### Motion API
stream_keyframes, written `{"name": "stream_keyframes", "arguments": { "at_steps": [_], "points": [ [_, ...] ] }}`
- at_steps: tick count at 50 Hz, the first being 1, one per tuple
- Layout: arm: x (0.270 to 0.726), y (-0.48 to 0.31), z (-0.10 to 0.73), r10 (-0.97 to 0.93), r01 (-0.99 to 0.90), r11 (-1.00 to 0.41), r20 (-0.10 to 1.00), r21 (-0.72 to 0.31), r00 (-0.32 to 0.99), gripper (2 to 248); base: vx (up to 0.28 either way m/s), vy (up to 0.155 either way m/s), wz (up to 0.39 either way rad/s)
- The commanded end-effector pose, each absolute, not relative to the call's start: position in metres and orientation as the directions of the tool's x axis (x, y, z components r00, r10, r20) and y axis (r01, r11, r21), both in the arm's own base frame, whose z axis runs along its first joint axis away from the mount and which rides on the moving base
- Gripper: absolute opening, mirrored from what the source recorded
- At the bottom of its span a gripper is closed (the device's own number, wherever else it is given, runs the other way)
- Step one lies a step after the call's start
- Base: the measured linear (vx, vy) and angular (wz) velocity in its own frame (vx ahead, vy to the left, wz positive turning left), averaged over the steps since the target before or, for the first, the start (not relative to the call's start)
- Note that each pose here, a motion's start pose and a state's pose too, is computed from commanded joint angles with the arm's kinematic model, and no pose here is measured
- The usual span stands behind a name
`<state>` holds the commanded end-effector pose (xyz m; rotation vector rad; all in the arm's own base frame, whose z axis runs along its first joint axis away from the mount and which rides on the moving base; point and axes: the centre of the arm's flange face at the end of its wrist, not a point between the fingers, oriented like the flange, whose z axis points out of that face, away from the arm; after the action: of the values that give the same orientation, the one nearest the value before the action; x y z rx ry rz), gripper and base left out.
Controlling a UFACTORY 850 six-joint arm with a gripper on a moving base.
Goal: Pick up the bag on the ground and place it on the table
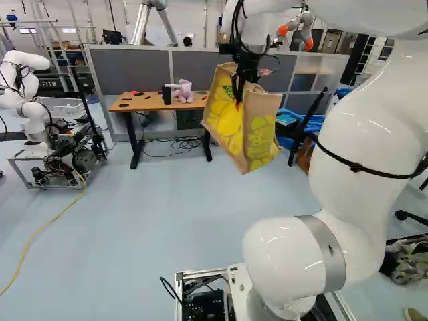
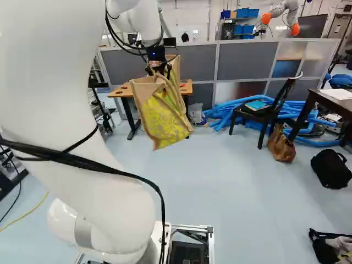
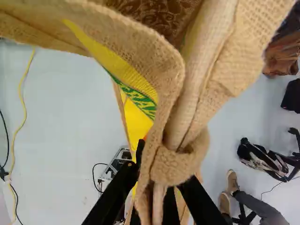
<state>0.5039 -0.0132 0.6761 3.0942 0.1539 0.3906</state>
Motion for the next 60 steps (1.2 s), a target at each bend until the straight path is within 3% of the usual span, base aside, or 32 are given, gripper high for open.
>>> {"name": "stream_keyframes", "arguments": {
  "at_steps": [60],
  "points": [
    [0.499, -0.012, 0.726, 0.101, 0.096, -0.995, 0.258, 0.033, 0.961, 22, 0.0, 0.0, 0.0]
  ]
}}
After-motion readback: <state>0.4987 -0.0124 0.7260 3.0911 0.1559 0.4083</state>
